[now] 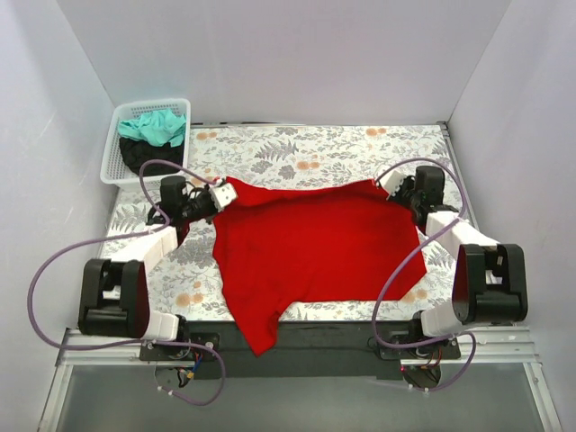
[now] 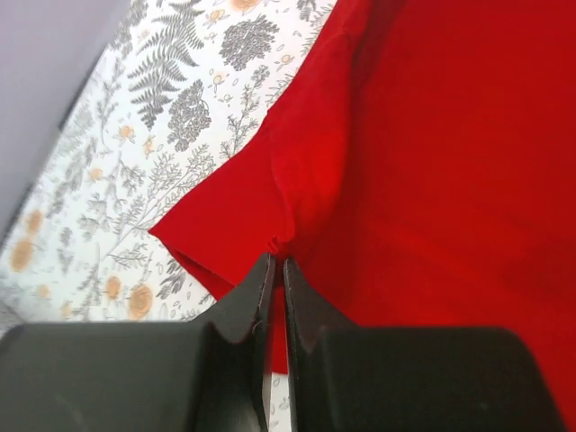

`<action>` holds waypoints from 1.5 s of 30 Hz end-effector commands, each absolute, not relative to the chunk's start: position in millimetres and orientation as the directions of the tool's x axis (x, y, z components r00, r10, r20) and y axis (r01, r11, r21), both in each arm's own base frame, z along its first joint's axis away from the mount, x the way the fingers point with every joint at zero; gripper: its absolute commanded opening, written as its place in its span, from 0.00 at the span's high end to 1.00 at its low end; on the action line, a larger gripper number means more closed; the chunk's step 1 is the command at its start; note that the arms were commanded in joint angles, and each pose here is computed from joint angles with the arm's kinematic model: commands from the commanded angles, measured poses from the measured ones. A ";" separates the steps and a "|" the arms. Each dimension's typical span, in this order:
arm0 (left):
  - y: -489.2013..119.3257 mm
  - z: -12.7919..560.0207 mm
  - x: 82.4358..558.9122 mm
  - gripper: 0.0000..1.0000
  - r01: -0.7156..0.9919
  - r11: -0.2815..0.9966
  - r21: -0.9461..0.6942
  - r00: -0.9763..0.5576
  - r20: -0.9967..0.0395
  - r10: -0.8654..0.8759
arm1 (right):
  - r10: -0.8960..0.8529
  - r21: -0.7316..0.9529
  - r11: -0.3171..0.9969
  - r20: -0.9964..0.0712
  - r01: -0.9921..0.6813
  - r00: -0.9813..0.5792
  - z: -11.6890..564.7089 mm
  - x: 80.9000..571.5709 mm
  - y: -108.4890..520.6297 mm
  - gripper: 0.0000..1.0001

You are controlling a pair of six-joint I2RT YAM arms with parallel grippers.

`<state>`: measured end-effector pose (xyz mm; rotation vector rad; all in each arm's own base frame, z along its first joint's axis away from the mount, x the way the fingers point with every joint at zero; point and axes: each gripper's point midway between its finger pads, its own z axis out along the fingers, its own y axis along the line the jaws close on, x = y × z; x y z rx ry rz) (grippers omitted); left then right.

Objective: Fold and stack the t-shirts
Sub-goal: Flatten the tshirt out

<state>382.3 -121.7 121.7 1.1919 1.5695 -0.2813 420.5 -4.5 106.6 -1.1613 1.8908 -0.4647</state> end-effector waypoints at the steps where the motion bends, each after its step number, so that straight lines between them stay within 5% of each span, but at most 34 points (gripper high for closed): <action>1: -118.5 97.8 345.4 1.00 0.824 0.317 0.470 0.202 -0.766 0.610 | -0.891 -0.668 0.424 -0.430 -0.612 -0.148 97.4 396.2 0.8 0.99; 9: -118.8 120.1 380.6 1.00 0.827 0.367 0.426 0.146 -0.792 0.592 | -0.890 -0.656 0.430 -0.421 -0.620 -0.173 103.2 413.3 -1.9 0.99; 18: -107.4 52.2 329.1 1.00 0.952 0.059 0.302 0.166 -0.665 0.728 | -0.907 -0.588 0.382 -0.388 -0.713 -0.166 82.2 400.6 2.1 0.99; 23: -106.0 47.5 323.4 1.00 0.958 0.054 0.281 0.153 -0.664 0.732 | -0.911 -0.570 0.366 -0.382 -0.735 -0.157 75.6 390.2 4.4 0.99; 31: -126.0 126.6 453.3 1.00 0.887 0.259 0.382 0.144 -0.762 0.631 | -0.864 -0.616 0.471 -0.465 -0.631 -0.190 127.8 456.3 1.1 0.99; 36: -122.3 172.5 612.6 0.99 0.677 0.644 0.356 0.004 -0.877 0.481 | -0.792 -0.652 0.611 -0.490 -0.449 -0.365 146.9 548.7 -27.7 0.99; 38: -102.3 179.3 648.3 0.82 0.533 0.777 0.336 -0.073 -0.896 0.437 | -0.743 -0.650 0.657 -0.473 -0.382 -0.473 135.0 576.9 -46.3 0.83; 39: -99.5 187.1 657.5 0.63 0.501 0.798 0.335 -0.074 -0.902 0.426 | -0.729 -0.622 0.671 -0.454 -0.403 -0.512 123.9 573.4 -47.8 0.67; 40: -94.9 185.6 657.2 0.53 0.478 0.817 0.323 -0.101 -0.904 0.416 | -0.720 -0.602 0.682 -0.455 -0.415 -0.524 119.3 571.9 -47.1 0.02; 42: -93.8 188.2 645.1 0.26 0.485 0.826 0.289 -0.118 -0.914 0.389 | -0.708 -0.558 0.701 -0.471 -0.444 -0.526 113.3 558.9 -40.2 0.02; 45: -94.2 175.5 599.6 0.22 0.521 0.819 0.240 -0.179 -0.907 0.380 | -0.707 -0.505 0.707 -0.495 -0.495 -0.505 116.4 531.7 -27.3 0.02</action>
